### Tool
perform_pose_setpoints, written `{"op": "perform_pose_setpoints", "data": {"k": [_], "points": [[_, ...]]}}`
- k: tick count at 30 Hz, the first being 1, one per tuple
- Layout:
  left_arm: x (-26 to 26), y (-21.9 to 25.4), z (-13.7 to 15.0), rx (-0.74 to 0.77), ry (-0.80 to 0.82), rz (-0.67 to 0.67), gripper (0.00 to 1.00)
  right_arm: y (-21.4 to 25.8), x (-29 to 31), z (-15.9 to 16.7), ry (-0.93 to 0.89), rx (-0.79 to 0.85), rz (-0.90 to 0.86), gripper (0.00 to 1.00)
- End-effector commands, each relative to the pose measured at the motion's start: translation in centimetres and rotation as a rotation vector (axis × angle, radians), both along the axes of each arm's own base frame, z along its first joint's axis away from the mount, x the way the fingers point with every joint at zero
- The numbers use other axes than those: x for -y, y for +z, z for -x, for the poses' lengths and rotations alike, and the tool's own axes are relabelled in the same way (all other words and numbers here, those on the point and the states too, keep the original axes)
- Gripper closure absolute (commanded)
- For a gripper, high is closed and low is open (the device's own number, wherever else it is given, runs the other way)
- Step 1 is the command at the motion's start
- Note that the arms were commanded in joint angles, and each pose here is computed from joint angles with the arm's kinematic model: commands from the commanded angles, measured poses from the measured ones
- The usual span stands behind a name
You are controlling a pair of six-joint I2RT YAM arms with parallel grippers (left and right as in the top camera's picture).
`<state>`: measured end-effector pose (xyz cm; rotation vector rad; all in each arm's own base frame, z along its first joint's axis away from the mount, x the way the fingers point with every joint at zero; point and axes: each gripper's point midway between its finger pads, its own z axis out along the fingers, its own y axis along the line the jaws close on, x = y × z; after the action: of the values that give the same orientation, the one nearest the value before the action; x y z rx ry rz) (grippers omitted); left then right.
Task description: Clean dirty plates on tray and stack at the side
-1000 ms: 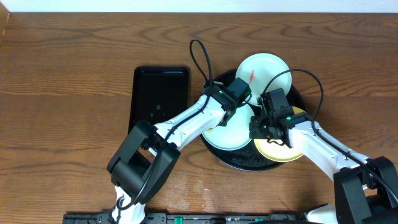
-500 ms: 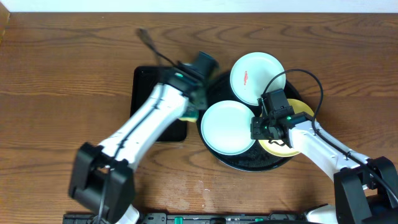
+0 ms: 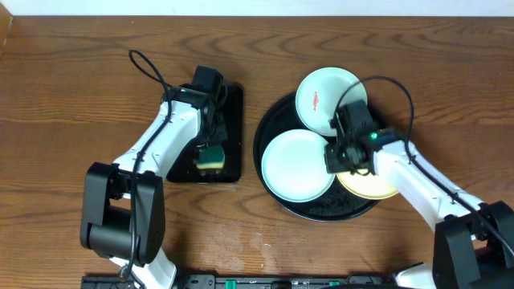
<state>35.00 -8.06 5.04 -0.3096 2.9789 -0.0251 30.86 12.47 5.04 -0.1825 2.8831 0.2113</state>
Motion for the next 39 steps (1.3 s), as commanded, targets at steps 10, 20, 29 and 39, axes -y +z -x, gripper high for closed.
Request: {"op": "perform_pose_setpoints", "data": {"k": [10, 20, 29, 39], "points": [[1.3, 7.2, -0.8, 0.162, -0.023, 0.18, 0.23, 3.8, 0.1, -3.1, 0.038, 0.092, 0.044, 0.99], [1.2, 7.9, 0.0, 0.16, -0.023, 0.18, 0.22, -2.4, -1.3, 0.0, 0.013, -0.126, -0.038, 0.99], [1.1, 7.8, 0.2, 0.15, -0.023, 0.178, 0.23, -5.6, -1.7, 1.0, 0.016, -0.227, -0.047, 0.75], [1.0, 8.1, 0.6, 0.146, -0.044, 0.172, 0.23, -5.3, -1.1, -0.2, 0.005, -0.187, -0.013, 0.99]]}}
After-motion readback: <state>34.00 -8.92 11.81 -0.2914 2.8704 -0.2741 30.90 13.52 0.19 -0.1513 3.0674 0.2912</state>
